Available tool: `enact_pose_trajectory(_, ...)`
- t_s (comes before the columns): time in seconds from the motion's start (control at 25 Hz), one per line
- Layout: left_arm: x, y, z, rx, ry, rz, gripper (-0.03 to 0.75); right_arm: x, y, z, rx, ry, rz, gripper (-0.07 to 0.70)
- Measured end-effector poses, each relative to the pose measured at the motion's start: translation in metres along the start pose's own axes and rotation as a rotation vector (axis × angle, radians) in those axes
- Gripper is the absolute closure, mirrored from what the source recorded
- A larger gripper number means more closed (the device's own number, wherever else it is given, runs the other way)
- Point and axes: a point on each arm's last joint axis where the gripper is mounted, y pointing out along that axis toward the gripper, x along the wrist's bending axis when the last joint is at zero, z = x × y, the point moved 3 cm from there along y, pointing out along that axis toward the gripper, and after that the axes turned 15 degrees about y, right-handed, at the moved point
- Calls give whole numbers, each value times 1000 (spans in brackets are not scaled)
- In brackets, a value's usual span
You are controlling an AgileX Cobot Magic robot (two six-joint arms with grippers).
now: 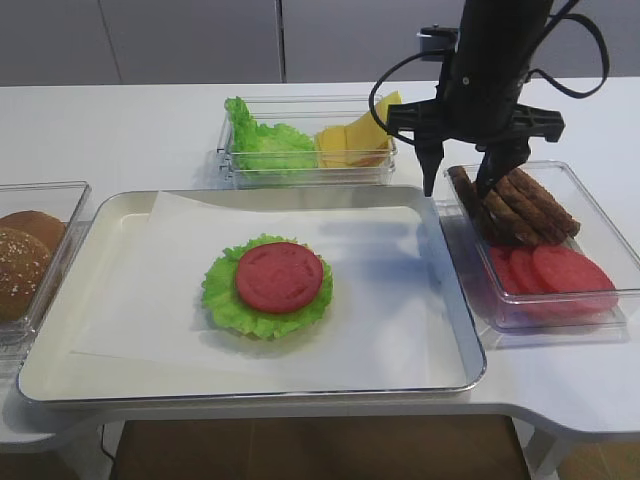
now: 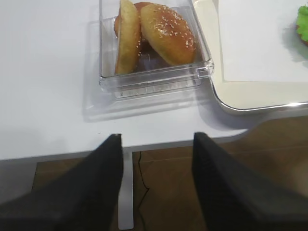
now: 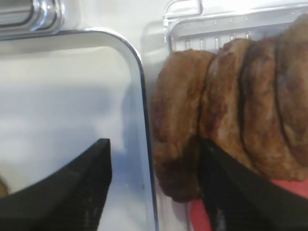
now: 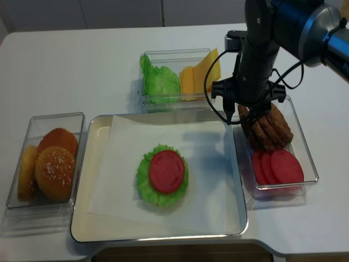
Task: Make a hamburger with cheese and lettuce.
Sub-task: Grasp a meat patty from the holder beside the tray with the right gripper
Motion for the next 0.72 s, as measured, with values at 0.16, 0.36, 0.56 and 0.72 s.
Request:
enact_pose_trajectory(0.16, 0, 0, 0, 0, 0, 0, 363, 0, 0, 0, -1, -1, 2, 194)
enact_pose_trajectory(0.36, 0, 0, 0, 0, 0, 0, 363, 0, 0, 0, -2, -1, 3, 246)
enact_pose_trajectory(0.56, 0, 0, 0, 0, 0, 0, 363, -1, 2, -1, 0, -8, 9, 259)
enact_pose_trajectory(0.72, 0, 0, 0, 0, 0, 0, 363, -1, 6, -1, 6, -16, 17, 260)
